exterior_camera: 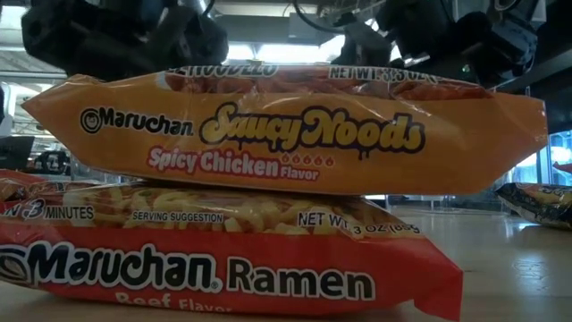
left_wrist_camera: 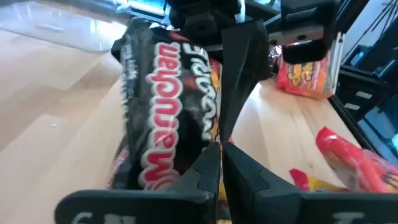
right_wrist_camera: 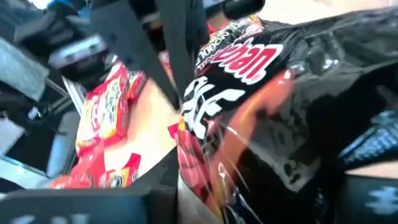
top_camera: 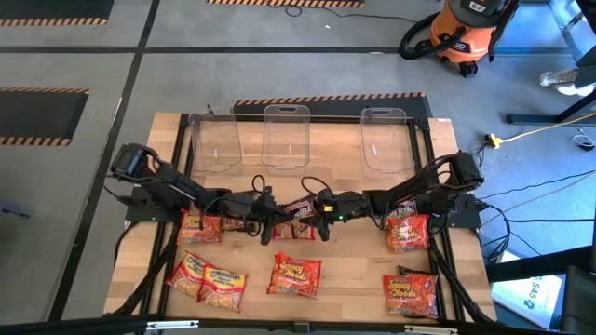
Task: Sort Maruchan noodles
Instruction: Put the black noodle pack into the right transparent bin
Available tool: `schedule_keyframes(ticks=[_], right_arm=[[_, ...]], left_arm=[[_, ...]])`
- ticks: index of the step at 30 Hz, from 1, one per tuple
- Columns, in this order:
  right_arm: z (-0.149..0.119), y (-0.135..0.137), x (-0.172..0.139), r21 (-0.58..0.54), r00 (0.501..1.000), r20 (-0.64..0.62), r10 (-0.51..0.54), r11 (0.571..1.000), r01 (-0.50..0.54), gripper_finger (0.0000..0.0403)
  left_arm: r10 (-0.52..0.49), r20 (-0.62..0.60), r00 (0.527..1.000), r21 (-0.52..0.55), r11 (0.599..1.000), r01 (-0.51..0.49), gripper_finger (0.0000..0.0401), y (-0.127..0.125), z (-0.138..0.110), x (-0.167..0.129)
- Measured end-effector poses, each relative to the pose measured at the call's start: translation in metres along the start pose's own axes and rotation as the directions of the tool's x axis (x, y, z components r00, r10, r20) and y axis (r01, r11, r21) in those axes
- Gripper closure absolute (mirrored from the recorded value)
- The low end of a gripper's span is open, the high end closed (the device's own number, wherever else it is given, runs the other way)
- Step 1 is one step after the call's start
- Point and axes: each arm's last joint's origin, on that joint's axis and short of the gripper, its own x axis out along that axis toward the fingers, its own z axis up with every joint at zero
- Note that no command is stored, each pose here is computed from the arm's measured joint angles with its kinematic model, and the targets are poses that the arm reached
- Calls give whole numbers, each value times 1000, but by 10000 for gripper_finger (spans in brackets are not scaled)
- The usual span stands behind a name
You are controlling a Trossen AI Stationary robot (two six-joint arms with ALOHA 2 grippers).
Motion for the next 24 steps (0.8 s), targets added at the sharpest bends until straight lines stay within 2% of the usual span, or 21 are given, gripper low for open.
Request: schedule_keyframes(ticks=[7,13,20,24], right_arm=[[17,9,-22,-126,998,-34,-54,991,50,261],[42,22,-55,-276,995,9,-99,956,98,292],[63,32,-89,-367,989,78,-129,918,148,276],[70,36,-100,-405,987,112,-115,902,151,286]], left_arm=[[3,16,1000,3,1000,-3,390,-4,26,-23],[10,143,990,72,997,-21,390,-7,50,-40],[-19,251,968,51,999,6,390,-10,63,-46],[2,265,964,52,999,-16,390,-9,64,-46]])
